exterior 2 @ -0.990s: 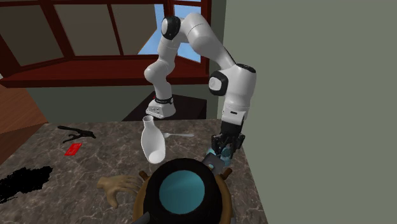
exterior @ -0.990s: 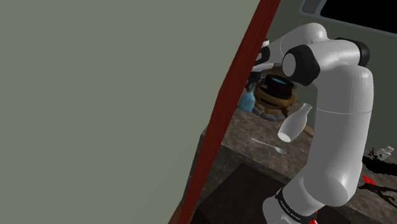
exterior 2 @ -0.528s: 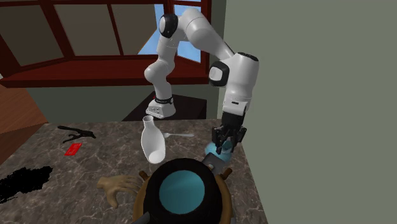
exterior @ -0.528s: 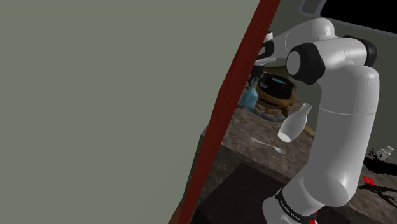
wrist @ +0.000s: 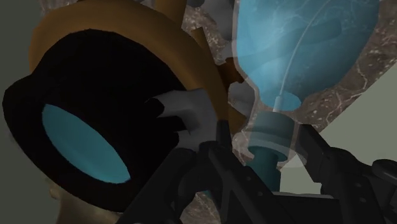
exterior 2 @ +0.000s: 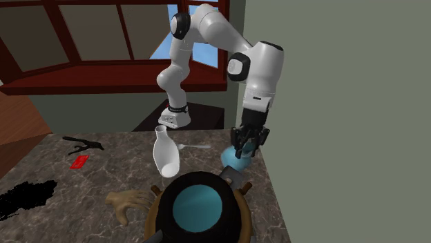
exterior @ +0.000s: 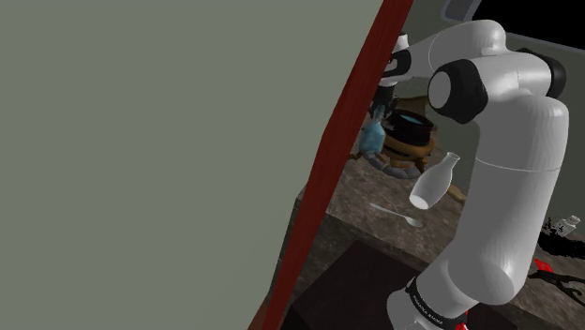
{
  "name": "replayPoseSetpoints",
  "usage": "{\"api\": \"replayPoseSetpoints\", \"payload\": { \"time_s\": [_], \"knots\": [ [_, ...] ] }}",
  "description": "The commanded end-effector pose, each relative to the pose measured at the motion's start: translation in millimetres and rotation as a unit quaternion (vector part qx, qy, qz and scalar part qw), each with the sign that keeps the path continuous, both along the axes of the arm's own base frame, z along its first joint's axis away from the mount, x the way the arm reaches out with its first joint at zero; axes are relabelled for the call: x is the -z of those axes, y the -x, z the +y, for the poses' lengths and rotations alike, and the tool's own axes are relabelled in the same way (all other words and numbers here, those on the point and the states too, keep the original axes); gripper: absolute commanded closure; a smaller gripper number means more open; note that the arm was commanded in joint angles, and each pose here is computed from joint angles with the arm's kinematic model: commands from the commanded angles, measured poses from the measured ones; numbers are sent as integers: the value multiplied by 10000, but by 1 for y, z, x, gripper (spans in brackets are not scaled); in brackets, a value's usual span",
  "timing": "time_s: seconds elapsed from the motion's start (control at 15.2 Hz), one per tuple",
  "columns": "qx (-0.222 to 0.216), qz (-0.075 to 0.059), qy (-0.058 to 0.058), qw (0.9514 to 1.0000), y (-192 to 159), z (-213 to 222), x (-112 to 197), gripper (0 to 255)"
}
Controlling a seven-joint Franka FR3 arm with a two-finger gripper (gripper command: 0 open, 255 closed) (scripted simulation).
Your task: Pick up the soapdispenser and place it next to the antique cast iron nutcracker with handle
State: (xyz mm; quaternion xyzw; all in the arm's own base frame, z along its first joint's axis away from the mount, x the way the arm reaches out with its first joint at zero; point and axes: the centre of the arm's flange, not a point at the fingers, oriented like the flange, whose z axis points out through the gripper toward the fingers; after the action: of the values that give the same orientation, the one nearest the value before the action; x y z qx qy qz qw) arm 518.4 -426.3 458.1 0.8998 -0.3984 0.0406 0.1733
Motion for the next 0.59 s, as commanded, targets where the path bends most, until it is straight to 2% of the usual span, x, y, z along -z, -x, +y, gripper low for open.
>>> {"api": "replayPoseSetpoints", "payload": {
  "time_s": [0.0, 0.53],
  "knots": [
    [0, 0, 0, 10000, -1, -1, -11, 255],
    [0, 0, 0, 10000, -1, -1, -54, 255]
  ]
}}
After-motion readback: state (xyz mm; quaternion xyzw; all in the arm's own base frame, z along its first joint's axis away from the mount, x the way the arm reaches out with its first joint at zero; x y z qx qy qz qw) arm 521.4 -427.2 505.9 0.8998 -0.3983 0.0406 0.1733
